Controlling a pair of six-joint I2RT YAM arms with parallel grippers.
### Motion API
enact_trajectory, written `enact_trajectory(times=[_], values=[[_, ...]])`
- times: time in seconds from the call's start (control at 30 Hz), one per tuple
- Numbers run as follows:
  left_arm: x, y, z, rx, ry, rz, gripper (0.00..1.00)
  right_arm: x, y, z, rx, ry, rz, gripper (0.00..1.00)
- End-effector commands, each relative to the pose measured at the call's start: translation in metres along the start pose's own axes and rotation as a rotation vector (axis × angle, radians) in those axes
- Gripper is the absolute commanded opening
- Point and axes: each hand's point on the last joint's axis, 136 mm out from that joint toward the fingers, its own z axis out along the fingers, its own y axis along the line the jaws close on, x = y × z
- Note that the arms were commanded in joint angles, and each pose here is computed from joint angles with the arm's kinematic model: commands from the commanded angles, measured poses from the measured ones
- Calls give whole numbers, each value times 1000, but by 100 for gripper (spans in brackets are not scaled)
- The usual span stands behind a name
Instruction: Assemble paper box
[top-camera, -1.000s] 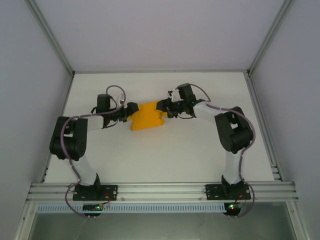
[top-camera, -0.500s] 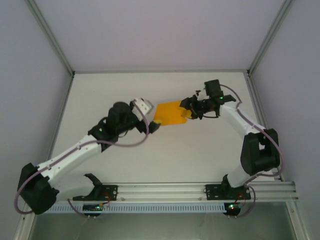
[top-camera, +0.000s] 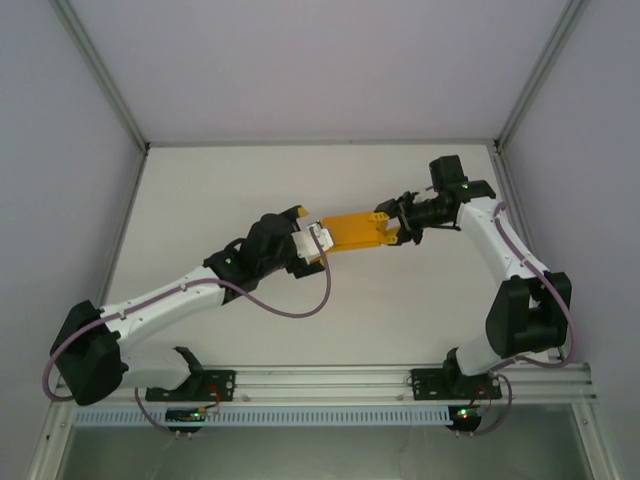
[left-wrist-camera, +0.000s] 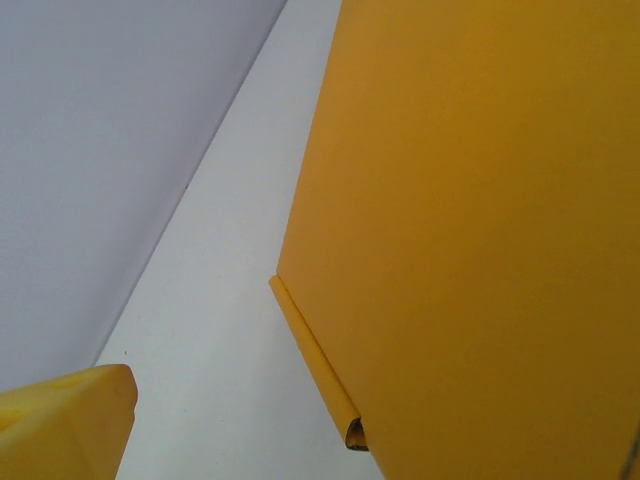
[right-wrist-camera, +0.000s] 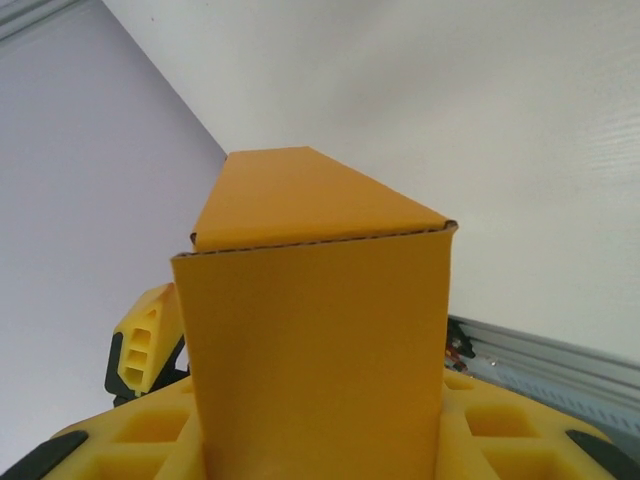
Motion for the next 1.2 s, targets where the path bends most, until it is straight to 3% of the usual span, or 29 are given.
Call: enact_trajectory(times=[0.0,0.23,0.57,0.8,0.93,1.03,1.07,1.1,1.17], values=[[-16,9,-2,-25,-40,47,97,16,7,-7,-25,42,40,36],[-22,3,7,-6,-61,81,83,20,12,-1,-48,85,42,37],[-28,11,6,-45,-83,96,54,26,9,-1,-34,100,25,41],[-30,11,0,-46,-96,94,44,28,8,-2,-29,95,14,49],[-30,7,-4,-10,-88,89,41,27,13,-3,-50,100,-6,66],[-24,3,-4,34,-55,47,40,13,22,-8,-67,33,-59,72],[-21,1,-4,55,-41,32,40,7,24,-10,-68,6,-82,78],[-16,-4,-6,89,-23,18,40,1,26,-14,-64,-34,-119,93],[-7,-9,-9,136,22,-15,39,-13,28,-26,-33,-133,-223,99]])
